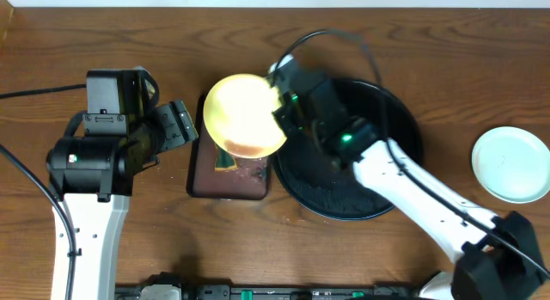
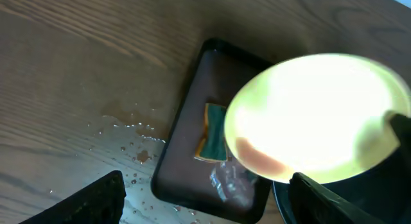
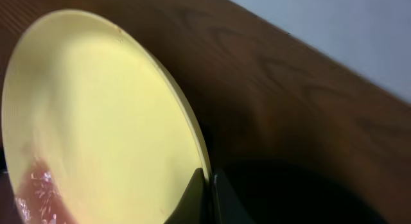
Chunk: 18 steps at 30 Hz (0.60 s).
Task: Clean dirty plates on tray and stack at the side
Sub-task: 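Lift the yellow plate with the right gripper and tilt it over the small tray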
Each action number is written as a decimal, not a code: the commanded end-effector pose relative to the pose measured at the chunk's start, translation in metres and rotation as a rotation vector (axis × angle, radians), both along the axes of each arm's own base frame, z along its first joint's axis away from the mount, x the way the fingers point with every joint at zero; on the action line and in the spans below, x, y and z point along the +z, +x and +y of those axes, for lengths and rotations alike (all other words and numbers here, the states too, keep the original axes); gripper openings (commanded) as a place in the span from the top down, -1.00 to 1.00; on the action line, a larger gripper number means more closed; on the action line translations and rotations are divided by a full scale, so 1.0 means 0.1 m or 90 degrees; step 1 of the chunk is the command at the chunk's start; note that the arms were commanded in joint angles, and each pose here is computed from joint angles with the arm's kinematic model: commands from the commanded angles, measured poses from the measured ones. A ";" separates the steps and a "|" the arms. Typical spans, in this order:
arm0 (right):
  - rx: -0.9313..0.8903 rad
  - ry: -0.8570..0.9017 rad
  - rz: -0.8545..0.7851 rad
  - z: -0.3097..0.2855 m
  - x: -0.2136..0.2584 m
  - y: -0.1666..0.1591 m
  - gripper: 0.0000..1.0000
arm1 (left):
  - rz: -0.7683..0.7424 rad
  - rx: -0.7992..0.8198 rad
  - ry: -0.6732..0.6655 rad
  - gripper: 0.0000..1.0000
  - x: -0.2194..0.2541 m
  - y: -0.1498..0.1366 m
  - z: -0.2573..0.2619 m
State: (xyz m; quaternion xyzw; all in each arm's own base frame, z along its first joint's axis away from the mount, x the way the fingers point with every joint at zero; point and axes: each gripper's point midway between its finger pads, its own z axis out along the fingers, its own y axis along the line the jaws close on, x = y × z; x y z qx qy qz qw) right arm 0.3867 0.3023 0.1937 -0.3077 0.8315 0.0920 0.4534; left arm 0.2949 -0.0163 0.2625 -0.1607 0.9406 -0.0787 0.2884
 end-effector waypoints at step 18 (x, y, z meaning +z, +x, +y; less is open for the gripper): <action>-0.082 -0.293 -0.313 0.11 0.69 -0.22 0.98 | -0.007 0.006 0.007 -0.65 0.03 0.01 0.03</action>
